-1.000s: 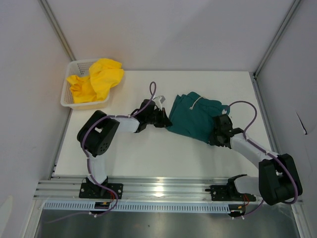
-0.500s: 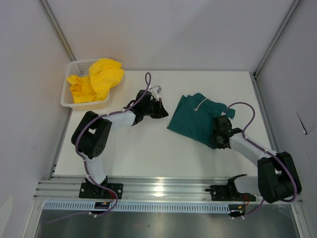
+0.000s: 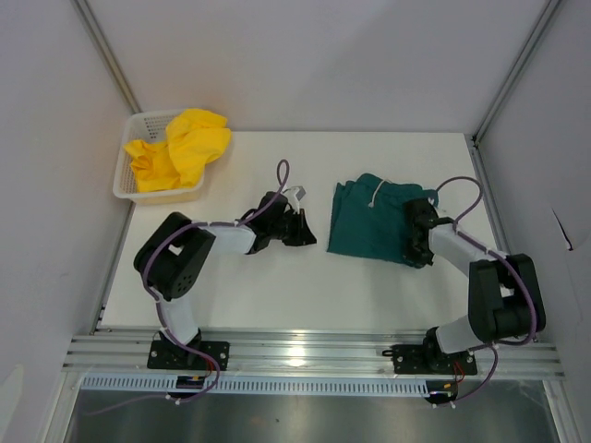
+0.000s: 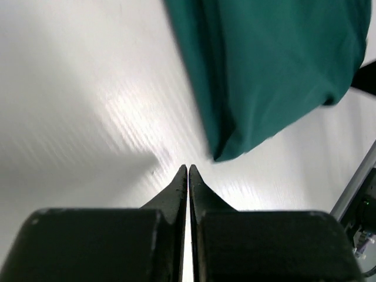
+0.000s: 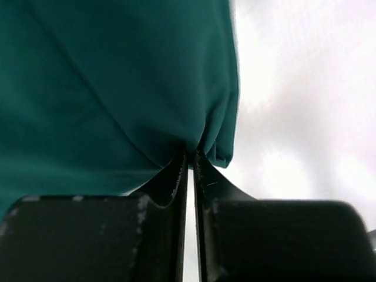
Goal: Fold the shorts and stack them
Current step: Neatly place the folded shorts to the corner
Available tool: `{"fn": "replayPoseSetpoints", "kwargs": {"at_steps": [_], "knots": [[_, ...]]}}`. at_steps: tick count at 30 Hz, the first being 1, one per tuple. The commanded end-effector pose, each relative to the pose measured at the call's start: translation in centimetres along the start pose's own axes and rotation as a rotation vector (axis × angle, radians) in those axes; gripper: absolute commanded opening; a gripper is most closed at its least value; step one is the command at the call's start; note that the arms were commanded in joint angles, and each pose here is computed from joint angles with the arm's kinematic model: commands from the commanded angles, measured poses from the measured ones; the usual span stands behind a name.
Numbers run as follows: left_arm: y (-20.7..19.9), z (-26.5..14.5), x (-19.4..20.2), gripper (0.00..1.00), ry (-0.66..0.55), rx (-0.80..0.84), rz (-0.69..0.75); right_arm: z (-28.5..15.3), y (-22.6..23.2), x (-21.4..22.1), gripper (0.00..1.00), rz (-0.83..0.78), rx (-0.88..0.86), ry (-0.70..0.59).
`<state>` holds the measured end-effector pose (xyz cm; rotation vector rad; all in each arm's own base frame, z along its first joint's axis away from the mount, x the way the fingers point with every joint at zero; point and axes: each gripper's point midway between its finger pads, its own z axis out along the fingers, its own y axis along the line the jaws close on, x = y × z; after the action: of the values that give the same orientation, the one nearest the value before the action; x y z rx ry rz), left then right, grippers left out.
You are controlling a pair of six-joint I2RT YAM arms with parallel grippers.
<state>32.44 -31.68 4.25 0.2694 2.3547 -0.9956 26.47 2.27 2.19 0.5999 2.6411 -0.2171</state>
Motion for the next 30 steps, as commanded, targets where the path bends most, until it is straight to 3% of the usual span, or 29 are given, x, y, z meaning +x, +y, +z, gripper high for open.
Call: {"fn": "replayPoseSetpoints", "kwargs": {"at_steps": [1,5,6,9,14,17,18,19,24,30], "knots": [[-1.9,-1.7,-2.4,0.0,-0.101,0.033,-0.017,0.8,-3.9,-3.7,0.1,-0.009,0.165,-0.031],[-2.8,-4.6,-3.3,0.0,-0.153,0.01,-0.014,2.0,-6.3,-5.9,0.35,0.026,0.24,-0.022],[-2.8,-5.2,-3.2,0.0,-0.15,-0.005,-0.017,2.2,-6.7,-6.9,0.54,0.051,0.256,-0.028],[-3.3,-7.3,-3.8,0.03,-0.167,-0.038,-0.017,1.7,-6.7,-8.1,0.63,0.077,0.263,-0.041],[-4.0,-11.5,-6.3,0.37,-0.245,-0.069,-0.001,-2.3,-3.7,-11.1,0.67,0.087,0.104,-0.169],[-3.3,-14.6,-7.2,0.55,-0.278,-0.115,-0.01,-4.8,-0.4,-12.3,0.88,0.048,-0.109,-0.23],[-2.8,-15.3,-7.1,0.59,-0.274,-0.14,-0.022,-5.4,0.4,-12.4,0.99,0.038,-0.147,-0.241],[-2.8,-16.6,-7.8,0.67,-0.306,-0.145,-0.02,-6.1,1.9,-12.6,0.99,0.0,-0.188,-0.264],[-0.7,-20.6,-9.9,0.81,-0.408,-0.201,-0.099,-6.9,9.1,-12.0,0.99,-0.184,-0.29,-0.281],[-0.6,-23.7,-11.4,0.89,-0.503,-0.24,-0.15,-5.4,16.9,-11.0,0.99,-0.372,-0.268,-0.262]]}}
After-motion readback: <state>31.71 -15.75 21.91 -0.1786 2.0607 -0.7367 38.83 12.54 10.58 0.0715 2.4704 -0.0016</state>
